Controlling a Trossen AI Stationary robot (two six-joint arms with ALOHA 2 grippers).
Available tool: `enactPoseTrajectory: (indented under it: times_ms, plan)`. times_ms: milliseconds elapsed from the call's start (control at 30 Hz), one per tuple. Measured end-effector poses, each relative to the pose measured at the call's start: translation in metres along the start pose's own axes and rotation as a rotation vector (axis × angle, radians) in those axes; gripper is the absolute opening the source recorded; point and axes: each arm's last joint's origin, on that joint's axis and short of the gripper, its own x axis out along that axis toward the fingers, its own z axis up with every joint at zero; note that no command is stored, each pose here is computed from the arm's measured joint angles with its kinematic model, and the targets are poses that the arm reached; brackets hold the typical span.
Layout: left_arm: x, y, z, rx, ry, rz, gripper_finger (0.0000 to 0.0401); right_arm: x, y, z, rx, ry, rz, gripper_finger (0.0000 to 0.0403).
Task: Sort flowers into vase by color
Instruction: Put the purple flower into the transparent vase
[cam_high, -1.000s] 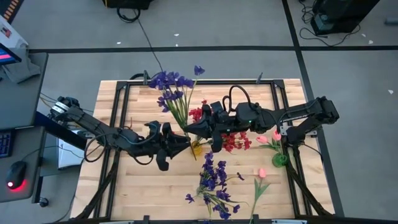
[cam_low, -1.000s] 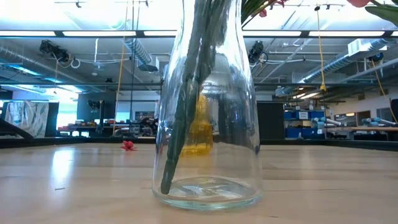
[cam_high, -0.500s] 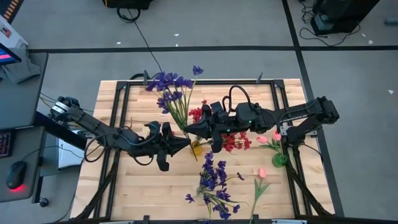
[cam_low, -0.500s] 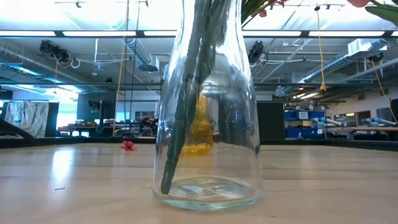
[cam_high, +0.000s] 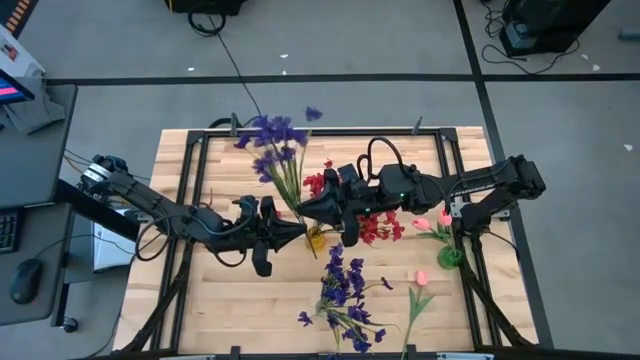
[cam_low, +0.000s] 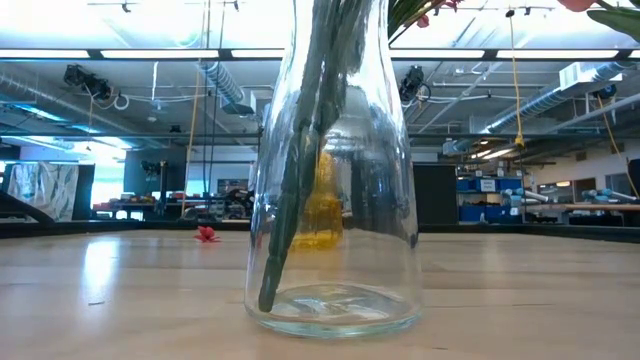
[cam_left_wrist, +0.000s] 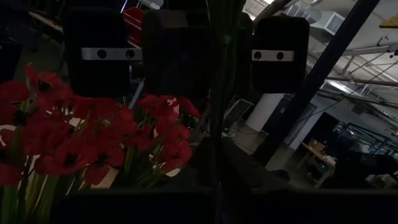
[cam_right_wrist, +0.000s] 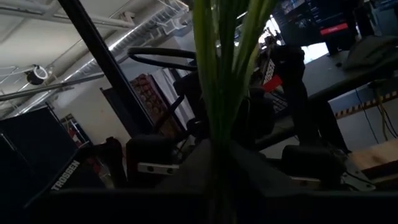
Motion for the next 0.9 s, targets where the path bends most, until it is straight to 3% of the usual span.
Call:
enactPoseTrajectory:
  times_ms: [200, 333, 533, 900]
  plan:
    - [0.000, 0.000, 0.000, 0.001, 0.000, 0.001, 0.0007, -0.001, -0.003, 0.003, 0.000, 0.025, 0.045, 0.0137]
    - [0.000, 0.000, 0.000, 0.004, 0.004, -0.007, 0.0006, -0.006, -0.001, 0.010, 0.018, 0.031, 0.087, 0.0170]
    - [-0.001, -0.003, -0.001, 0.048, 0.012, -0.022, 0.0006, -0.023, 0.006, 0.030, -0.028, 0.000, 0.111, 0.0177]
    - [-0.009, -0.012, -0.009, 0.112, 0.059, -0.043, 0.0006, -0.064, 0.013, 0.053, -0.057, 0.088, 0.008, 0.0177]
